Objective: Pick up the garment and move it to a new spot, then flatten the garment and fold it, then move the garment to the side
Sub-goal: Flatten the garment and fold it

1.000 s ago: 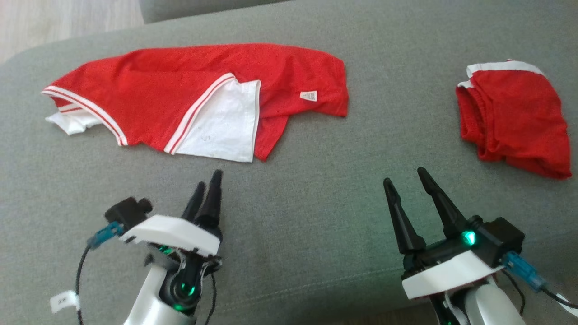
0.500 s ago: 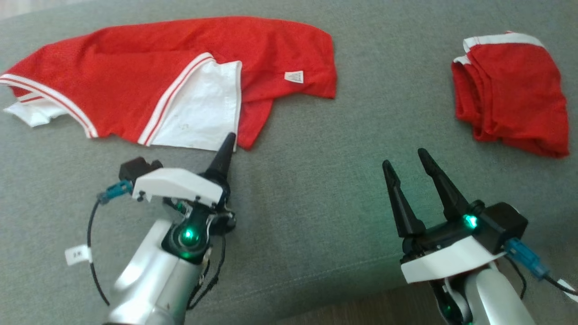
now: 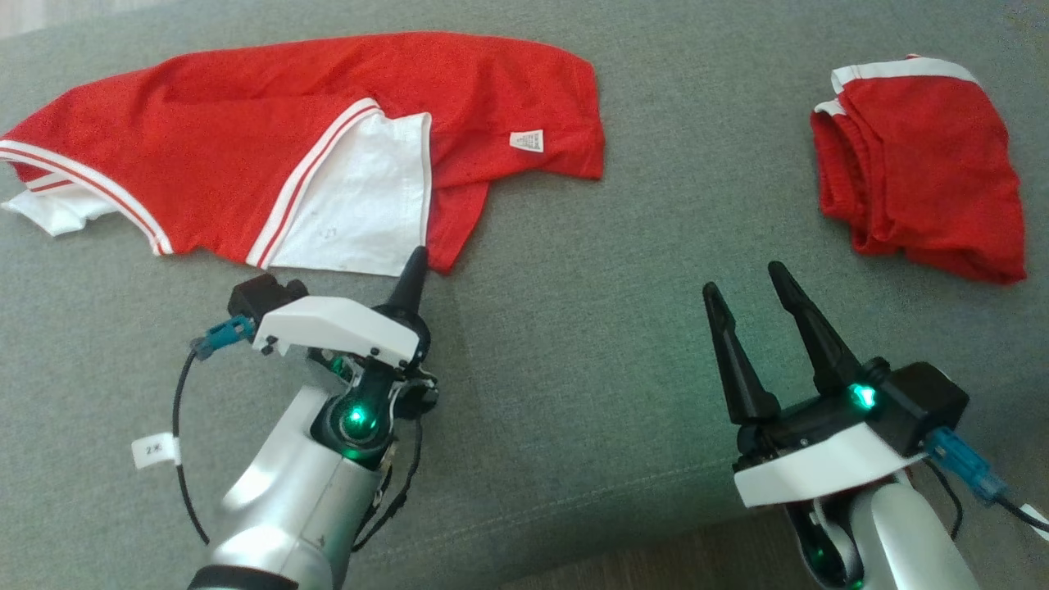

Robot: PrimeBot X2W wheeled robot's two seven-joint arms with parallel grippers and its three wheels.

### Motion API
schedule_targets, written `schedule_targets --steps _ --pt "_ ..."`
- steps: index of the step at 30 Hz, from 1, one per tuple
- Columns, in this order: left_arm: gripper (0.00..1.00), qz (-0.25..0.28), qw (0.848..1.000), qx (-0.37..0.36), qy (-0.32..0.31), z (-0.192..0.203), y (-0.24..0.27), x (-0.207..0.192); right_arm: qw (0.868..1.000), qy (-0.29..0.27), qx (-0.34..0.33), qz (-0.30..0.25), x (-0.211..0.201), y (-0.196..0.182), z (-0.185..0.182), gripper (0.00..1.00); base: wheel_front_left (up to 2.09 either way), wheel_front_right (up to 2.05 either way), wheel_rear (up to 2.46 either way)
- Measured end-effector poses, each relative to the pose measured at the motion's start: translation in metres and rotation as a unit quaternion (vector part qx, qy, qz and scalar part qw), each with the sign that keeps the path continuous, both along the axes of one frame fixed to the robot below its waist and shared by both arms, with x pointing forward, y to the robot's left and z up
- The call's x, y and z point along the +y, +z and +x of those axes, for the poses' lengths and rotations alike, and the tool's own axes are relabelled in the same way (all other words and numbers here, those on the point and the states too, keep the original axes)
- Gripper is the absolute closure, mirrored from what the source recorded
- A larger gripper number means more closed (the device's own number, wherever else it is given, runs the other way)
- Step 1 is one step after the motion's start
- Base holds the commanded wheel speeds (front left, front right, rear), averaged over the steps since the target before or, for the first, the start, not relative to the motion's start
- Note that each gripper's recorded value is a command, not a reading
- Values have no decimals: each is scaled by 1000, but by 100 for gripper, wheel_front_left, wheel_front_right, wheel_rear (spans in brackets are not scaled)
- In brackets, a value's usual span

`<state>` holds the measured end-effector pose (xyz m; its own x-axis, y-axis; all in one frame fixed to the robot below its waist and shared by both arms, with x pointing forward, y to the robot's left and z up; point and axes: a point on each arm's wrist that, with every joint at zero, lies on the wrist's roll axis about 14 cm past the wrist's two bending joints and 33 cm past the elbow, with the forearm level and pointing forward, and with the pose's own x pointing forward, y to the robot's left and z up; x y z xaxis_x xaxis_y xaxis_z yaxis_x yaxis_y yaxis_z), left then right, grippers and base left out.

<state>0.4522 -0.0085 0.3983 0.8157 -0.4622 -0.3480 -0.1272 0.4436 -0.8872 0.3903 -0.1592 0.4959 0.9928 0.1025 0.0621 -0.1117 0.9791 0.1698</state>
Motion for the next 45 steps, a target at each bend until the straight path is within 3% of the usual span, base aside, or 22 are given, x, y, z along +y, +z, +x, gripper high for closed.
schedule_targets --steps 1,3,11,25,36,45 --pt "65 4 1000 1 -5 -2 -1 -1 1000 1 -1 0 1 1 0 0 0 0 0" --pt "0 13 1000 6 -13 -5 -3 -1 1000 2 -3 1 1 2 1 0 0 0 0" --pt "0 46 998 40 -5 -5 -16 5 1000 0 -2 0 0 1 0 0 0 0 0" --pt "0 25 997 73 -14 -6 -20 1 999 -33 -4 -7 -22 4 -4 0 0 0 0" --pt "0 9 994 104 -21 -51 -22 5 999 -31 -11 3 -20 9 -7 0 0 0 0" --pt "0 6 994 111 9 -42 -24 7 1000 -25 -10 -1 -16 8 -7 0 0 0 0"
